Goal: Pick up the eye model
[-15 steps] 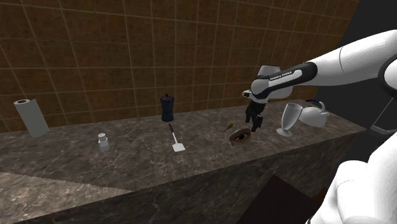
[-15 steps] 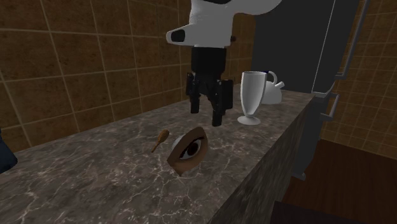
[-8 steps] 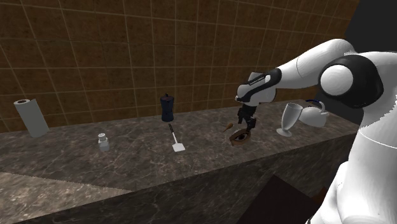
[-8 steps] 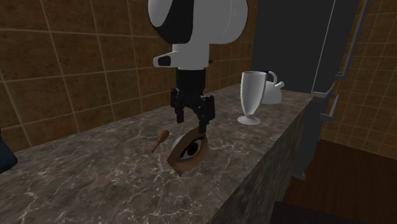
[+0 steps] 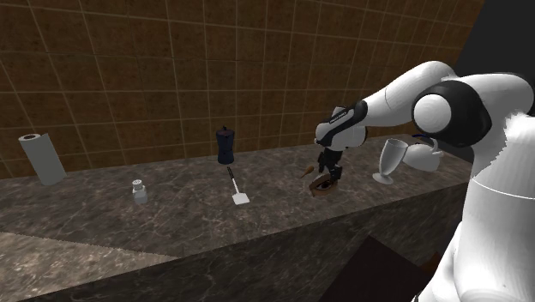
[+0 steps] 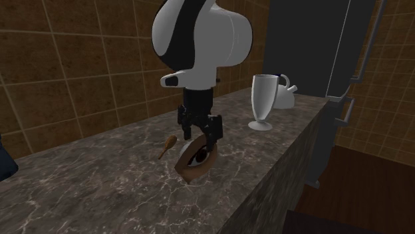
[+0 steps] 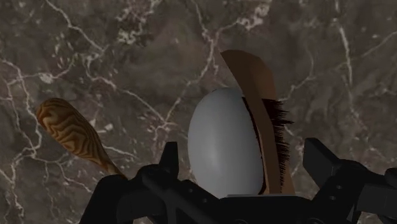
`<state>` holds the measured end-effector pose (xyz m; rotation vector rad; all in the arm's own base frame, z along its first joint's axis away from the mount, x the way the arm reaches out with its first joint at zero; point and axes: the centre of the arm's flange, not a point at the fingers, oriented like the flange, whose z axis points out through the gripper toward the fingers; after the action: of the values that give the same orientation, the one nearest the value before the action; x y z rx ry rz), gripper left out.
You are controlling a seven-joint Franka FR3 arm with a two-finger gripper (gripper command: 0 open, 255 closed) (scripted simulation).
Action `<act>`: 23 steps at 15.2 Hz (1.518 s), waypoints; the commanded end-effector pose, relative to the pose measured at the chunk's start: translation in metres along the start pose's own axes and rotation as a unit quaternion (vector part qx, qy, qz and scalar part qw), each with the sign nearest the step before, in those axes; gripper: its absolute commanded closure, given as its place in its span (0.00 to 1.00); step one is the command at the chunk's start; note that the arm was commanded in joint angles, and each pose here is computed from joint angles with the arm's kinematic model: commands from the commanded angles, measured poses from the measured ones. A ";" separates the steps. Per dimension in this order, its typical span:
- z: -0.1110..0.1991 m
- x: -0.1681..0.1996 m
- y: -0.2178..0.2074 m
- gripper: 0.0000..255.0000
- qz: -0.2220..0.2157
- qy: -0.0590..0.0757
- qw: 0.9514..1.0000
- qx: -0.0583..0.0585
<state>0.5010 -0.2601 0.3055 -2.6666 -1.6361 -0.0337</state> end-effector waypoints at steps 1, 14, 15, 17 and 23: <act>0.002 -0.001 0.000 1.00 0.000 0.000 1.000 0.000; -0.020 0.000 0.000 1.00 0.000 0.000 1.000 0.000; -0.025 0.000 0.000 1.00 0.000 0.000 1.000 0.000; -0.035 0.001 0.000 1.00 0.000 0.000 1.000 0.000; -0.067 0.001 0.000 1.00 0.000 0.000 1.000 0.000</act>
<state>0.5011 -0.2595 0.3682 -2.6670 -1.6361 -0.0343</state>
